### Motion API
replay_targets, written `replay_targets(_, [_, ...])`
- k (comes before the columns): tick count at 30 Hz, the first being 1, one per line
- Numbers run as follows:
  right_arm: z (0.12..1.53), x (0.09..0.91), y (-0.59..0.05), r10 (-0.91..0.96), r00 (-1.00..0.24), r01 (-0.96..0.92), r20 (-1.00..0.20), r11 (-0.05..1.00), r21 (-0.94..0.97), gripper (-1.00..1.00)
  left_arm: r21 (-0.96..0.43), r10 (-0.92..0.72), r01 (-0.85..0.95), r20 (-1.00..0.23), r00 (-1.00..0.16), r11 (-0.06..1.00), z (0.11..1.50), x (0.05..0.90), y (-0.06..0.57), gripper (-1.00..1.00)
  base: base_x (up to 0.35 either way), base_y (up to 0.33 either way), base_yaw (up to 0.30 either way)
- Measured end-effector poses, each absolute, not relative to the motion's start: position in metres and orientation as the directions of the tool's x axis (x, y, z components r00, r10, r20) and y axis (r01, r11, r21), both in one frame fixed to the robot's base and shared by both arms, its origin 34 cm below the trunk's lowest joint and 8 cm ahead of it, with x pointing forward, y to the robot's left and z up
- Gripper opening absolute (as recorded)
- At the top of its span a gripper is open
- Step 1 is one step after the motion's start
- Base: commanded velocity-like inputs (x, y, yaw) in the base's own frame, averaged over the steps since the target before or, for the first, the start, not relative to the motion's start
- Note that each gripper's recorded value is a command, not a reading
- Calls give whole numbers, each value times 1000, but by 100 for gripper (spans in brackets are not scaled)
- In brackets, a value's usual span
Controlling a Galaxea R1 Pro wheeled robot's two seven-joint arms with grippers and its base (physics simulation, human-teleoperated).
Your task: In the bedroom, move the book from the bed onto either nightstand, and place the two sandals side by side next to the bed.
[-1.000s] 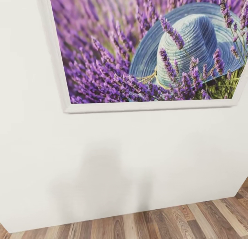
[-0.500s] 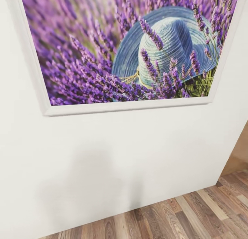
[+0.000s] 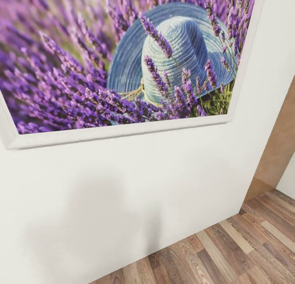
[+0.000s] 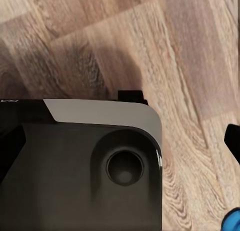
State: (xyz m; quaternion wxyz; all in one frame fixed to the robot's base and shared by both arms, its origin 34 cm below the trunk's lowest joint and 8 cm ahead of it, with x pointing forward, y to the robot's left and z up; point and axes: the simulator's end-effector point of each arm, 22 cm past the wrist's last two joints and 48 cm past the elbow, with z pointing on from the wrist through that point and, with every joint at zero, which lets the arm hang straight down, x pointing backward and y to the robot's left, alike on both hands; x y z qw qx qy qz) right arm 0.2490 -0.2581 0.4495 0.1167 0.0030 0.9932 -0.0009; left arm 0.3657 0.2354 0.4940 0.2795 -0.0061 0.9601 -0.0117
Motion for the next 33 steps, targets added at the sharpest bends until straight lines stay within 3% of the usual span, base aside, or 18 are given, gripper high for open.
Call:
replay_targets(15, [449,249,-258,6,-973,6,-232,1000,-1,100,-27,-19,-5,-537,-844,1000,494,366,235,100,5,0,-249])
replay_targets(24, [450,249,-258,6,-973,6,-232,1000,-1,100,-27,-19,-5,-537,-843,1000,494,366,235,100,224,0,-247])
replay_targets(33, [449,249,-258,6,-973,6,-231,1000,-1,100,-27,-19,-5,-537,-843,1000,494,366,235,100,26,0,-246])
